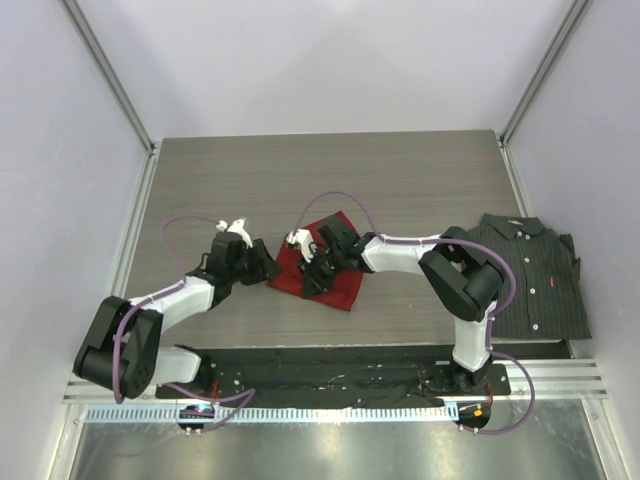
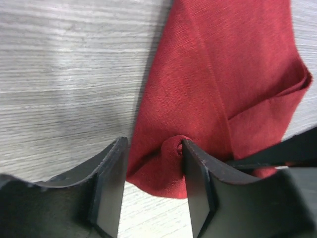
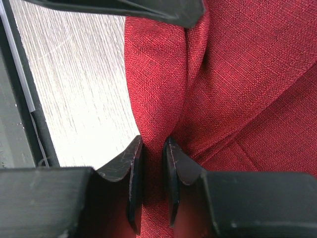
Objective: Fold the napkin, place the utensils inside, and roll it up
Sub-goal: Roll the napkin with the utensil
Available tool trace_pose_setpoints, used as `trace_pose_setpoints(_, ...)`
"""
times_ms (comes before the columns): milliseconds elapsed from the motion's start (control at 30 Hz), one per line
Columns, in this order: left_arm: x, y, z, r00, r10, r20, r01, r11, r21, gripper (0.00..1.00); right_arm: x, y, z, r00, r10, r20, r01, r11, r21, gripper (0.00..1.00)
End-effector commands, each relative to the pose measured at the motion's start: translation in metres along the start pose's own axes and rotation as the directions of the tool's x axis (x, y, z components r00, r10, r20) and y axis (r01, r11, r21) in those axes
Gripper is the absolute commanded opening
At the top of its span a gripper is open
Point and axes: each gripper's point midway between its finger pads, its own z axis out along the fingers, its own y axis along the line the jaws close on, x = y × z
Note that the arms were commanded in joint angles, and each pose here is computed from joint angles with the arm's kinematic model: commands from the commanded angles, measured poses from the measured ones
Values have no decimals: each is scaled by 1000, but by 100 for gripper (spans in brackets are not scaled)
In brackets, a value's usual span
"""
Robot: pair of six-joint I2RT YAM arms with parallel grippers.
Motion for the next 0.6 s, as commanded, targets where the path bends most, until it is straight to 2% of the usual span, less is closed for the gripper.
trace_pose_setpoints(0, 3, 2, 10, 1000, -1, -3, 1, 1000, 20, 49, 59, 1, 3, 977, 116, -176, -116, 993, 9, 23)
trace_pose_setpoints(100, 9, 4, 15, 1000, 0, -17, 0, 1000, 26, 45, 58, 0, 2, 977, 118, -175, -118, 993, 11, 24)
trace_pose_setpoints(267, 14, 5, 21, 999, 4, -35, -2, 999, 36, 34, 51, -2, 1, 980, 113, -162, -111, 994, 21, 25)
trace_pose_setpoints(400, 18, 3, 23, 998, 4, -58, -1, 999, 54, 15, 38, -5, -7, 981, 112, -155, -104, 993, 62, 30)
trace_pose_setpoints(433, 19, 3, 23, 998, 3, -64, 0, 998, 55, 6, 31, -10, -10, 984, 106, -145, -94, 991, 91, 31)
trace_pose_setpoints(467, 20, 4, 23, 998, 8, -67, -5, 999, 53, 1, 22, -10, -15, 987, 101, -128, -87, 990, 110, 37)
trace_pose_setpoints(567, 23, 7, 22, 997, 8, -81, -5, 999, 36, 0, -3, -10, -33, 994, 69, -89, -53, 984, 171, 47)
